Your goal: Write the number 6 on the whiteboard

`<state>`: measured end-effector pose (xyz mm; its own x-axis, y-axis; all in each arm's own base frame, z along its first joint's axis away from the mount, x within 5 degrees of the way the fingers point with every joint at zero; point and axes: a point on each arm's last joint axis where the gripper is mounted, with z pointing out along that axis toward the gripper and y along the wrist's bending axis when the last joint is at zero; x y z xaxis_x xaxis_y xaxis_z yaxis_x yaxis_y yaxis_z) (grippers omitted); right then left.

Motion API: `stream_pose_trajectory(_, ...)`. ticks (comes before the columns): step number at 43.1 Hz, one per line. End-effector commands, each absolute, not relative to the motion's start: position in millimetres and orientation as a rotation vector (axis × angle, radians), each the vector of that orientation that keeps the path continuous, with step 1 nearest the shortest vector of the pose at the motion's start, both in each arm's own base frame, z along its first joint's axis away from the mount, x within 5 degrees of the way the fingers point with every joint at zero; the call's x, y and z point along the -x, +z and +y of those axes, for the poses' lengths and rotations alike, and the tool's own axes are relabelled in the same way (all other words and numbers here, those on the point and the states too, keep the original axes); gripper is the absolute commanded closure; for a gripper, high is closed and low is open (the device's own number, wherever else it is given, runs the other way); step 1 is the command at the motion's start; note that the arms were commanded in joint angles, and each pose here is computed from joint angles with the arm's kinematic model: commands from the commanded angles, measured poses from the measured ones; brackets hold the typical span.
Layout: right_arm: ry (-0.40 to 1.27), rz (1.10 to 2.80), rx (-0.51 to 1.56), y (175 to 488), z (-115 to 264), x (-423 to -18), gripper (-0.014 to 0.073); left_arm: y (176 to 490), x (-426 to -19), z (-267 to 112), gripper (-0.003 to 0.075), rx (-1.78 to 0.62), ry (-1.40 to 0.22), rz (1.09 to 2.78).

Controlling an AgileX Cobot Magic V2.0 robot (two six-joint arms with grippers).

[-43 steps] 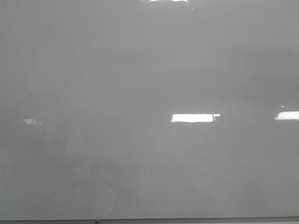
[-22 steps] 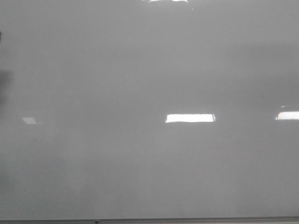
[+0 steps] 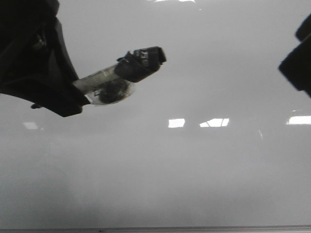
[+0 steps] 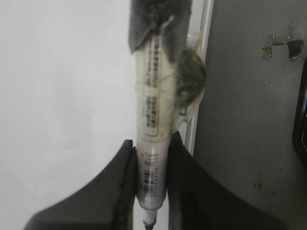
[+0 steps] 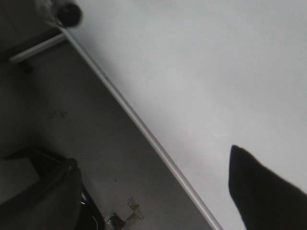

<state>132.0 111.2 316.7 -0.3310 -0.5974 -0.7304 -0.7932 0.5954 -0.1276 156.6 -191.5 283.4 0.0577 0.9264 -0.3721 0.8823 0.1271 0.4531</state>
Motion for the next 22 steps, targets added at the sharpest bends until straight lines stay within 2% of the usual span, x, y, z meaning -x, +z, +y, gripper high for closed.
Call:
stream_pose_trajectory(1,0.377,1.925,1.174,333,135,-135,-0.0039,305,-149,-203,0.0692,-1.703,0.044,1.662)
stream_pose_trajectory(9,0.432,1.849,1.263,336,170,-138,-0.0039,307,-145,-209,0.0692,-1.702,0.013,1.607)
stream_pose_trajectory(19,0.437,1.82,1.29,337,190,-148,-0.0035,309,-145,-211,0.0692,-1.69,0.004,1.591)
stream_pose_trajectory(22,0.436,1.823,1.291,336,192,-149,0.001,309,-145,-211,0.0692,-1.69,0.004,1.591)
